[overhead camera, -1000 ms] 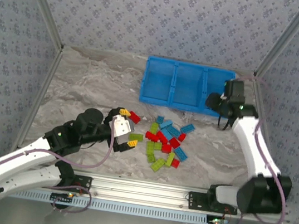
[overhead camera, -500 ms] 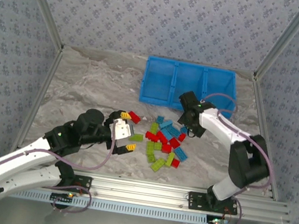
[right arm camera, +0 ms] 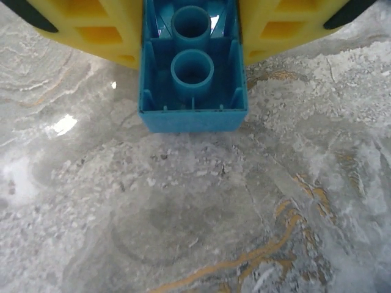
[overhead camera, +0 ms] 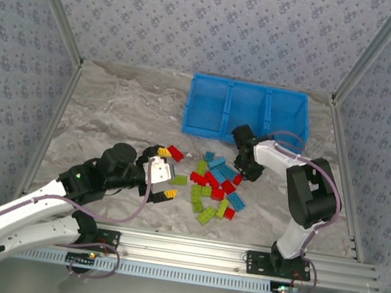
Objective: Sort the legos into containers by color
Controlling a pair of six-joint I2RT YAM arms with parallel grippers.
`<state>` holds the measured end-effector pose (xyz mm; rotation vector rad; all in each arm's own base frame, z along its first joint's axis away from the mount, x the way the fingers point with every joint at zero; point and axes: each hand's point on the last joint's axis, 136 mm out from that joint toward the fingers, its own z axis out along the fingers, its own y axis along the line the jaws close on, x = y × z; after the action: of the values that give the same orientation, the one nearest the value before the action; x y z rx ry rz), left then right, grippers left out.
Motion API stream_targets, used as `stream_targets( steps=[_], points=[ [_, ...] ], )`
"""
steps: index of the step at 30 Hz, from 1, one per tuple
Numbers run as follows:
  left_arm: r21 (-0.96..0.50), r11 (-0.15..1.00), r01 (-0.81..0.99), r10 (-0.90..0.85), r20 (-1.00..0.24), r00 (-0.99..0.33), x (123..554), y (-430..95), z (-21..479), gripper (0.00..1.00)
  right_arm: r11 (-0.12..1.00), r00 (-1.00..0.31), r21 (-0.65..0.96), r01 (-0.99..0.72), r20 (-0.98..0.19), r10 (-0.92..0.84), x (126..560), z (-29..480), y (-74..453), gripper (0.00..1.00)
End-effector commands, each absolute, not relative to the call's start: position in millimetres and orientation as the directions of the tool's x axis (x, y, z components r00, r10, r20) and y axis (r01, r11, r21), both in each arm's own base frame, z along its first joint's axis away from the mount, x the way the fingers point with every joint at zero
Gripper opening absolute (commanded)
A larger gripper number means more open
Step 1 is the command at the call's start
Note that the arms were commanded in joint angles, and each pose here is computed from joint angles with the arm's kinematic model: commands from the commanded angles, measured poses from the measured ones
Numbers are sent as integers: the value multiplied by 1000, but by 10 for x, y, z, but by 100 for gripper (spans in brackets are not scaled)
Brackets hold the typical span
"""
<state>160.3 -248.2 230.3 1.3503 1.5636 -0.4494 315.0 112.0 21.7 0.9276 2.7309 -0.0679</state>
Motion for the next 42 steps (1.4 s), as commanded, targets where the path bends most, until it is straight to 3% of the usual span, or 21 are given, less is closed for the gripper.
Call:
stream_targets(
  steps=[1,9,14,17,26,30,38,42],
  points=[
    [306,294,906,539,-836,107,1582,-2484,2261,99,773,-738,26,634,-278,615,3081,269,944,28],
    [304,306,902,531,-841,104,1603,-2480,2283,99,840,-696,37,541,-541,472,3147,1231,542,24],
    [292,321,901,515,-852,93,1631,-2477,2312,99,938,-635,35,344,-728,259,3466,1952,326,21],
    [285,318,904,511,-855,90,1624,-2481,2315,99,974,-651,55,221,-735,190,3743,2059,236,20],
    [303,300,905,519,-847,111,1585,-2429,2297,99,971,-817,65,232,-529,230,4480,1487,-69,21],
    [306,304,902,526,-844,109,1604,-2417,2285,99,961,-827,90,261,-492,271,4663,1246,-103,25],
    [305,334,892,535,-840,87,1681,-2416,2255,99,947,-814,130,293,-486,319,4754,1320,-80,53],
    [268,400,876,507,-861,32,1788,-2411,2303,99,935,-785,161,315,-510,352,4674,1575,-110,55]
  ],
)
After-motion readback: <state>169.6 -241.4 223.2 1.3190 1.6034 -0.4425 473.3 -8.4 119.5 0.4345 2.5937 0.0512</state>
